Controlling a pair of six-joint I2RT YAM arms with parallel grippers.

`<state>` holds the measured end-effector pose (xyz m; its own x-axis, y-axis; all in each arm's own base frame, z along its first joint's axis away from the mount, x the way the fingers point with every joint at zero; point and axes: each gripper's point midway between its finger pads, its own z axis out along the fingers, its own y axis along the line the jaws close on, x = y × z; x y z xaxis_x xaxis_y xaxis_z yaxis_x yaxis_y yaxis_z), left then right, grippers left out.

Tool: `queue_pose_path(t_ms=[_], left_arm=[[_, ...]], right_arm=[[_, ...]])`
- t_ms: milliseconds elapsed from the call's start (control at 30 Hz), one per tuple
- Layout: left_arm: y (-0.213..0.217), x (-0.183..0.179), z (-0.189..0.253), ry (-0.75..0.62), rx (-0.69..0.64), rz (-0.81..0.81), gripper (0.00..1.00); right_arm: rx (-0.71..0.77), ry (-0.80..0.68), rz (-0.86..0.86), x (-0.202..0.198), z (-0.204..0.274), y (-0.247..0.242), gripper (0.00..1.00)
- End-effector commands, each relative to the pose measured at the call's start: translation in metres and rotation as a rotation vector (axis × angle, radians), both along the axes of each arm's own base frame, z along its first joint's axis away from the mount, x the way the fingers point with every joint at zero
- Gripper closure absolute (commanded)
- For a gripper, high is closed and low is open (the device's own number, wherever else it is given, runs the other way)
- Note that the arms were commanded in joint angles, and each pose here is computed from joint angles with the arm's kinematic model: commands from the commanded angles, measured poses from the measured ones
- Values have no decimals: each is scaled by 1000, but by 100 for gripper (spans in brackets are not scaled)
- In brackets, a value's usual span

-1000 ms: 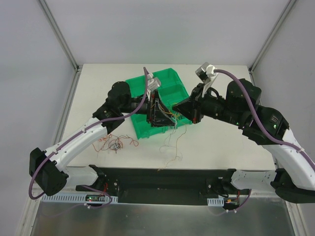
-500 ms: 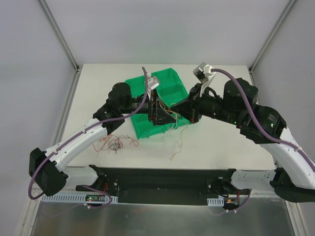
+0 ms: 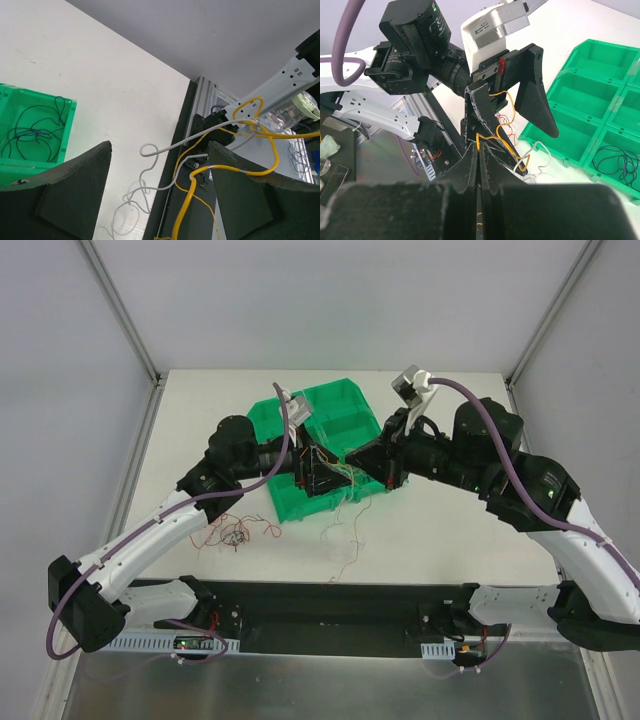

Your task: Untangle the cables

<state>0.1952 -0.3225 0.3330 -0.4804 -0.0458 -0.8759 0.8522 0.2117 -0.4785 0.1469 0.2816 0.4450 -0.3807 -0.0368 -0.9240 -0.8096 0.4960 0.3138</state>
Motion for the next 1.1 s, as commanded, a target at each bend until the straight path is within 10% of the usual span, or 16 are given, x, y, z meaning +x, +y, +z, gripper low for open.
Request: queue_pose_path(t_ms=[0,467,1067], left_arm=[[6,-4,15,-99,-27,17,24],[-4,-21,25,-113,-87,-116,100],[154,25,-161,190,409,774,100]], right_arm=[[68,-21,8,1,18,6,100],[105,-14,12,4,23,12,100],[136,-285,-709,61,77,-139,100]])
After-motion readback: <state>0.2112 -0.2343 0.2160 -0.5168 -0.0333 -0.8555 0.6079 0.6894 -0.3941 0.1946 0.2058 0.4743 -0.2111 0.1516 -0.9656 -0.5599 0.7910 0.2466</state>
